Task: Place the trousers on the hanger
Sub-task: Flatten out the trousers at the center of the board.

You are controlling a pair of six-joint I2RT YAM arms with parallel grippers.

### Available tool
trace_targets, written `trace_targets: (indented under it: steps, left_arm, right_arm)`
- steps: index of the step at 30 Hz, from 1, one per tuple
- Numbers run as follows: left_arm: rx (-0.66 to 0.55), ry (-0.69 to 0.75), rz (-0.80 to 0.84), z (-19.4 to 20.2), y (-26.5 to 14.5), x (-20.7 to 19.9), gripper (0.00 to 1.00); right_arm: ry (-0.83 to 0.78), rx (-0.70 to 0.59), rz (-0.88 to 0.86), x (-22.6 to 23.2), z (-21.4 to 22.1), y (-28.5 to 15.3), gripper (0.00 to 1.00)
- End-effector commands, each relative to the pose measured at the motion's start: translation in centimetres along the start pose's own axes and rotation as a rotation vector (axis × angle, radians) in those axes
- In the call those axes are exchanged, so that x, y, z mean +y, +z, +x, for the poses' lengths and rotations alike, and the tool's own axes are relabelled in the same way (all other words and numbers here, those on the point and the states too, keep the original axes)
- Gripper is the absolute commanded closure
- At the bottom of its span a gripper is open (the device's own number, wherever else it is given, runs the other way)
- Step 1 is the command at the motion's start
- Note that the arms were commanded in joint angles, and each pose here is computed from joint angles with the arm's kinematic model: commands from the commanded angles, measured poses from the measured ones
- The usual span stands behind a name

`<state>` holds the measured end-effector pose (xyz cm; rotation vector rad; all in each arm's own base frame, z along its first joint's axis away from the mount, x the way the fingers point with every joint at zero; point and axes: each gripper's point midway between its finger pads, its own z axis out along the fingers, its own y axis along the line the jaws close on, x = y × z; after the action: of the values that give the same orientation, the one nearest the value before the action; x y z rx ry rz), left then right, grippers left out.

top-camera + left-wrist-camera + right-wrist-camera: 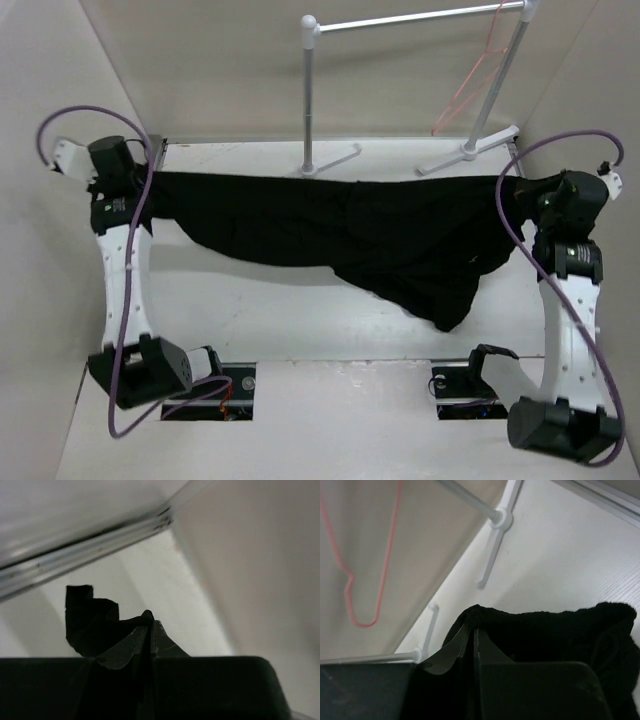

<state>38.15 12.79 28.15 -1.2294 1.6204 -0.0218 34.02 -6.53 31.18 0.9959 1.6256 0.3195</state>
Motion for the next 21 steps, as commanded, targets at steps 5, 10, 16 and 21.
trace_targets:
  steps: [5,10,16,21]
  left_arm:
    - [-0.260,-0.226,0.070,-11.1,-10.3,-0.9,0.99]
    - [-0.435,-0.302,0.202,-17.9,-19.0,-3.0,0.97]
    - [-0.716,-0.315,0.296,-25.9,-30.0,-3.9,0.96]
    - [-0.875,-0.209,0.289,-29.6,-34.5,-4.4,0.95]
  right_arm:
    - [-0.012,-0.176,-0.309,7.1,-4.5,-13.5,0.97]
    - [-0.020,-0.370,-0.624,13.1,-12.4,-28.6,0.97]
    - [0.012,-0.479,-0.792,13.4,-17.3,-39.1,0.97]
    - [0.097,-0.387,-0.901,14.8,-18.2,-39.2,0.97]
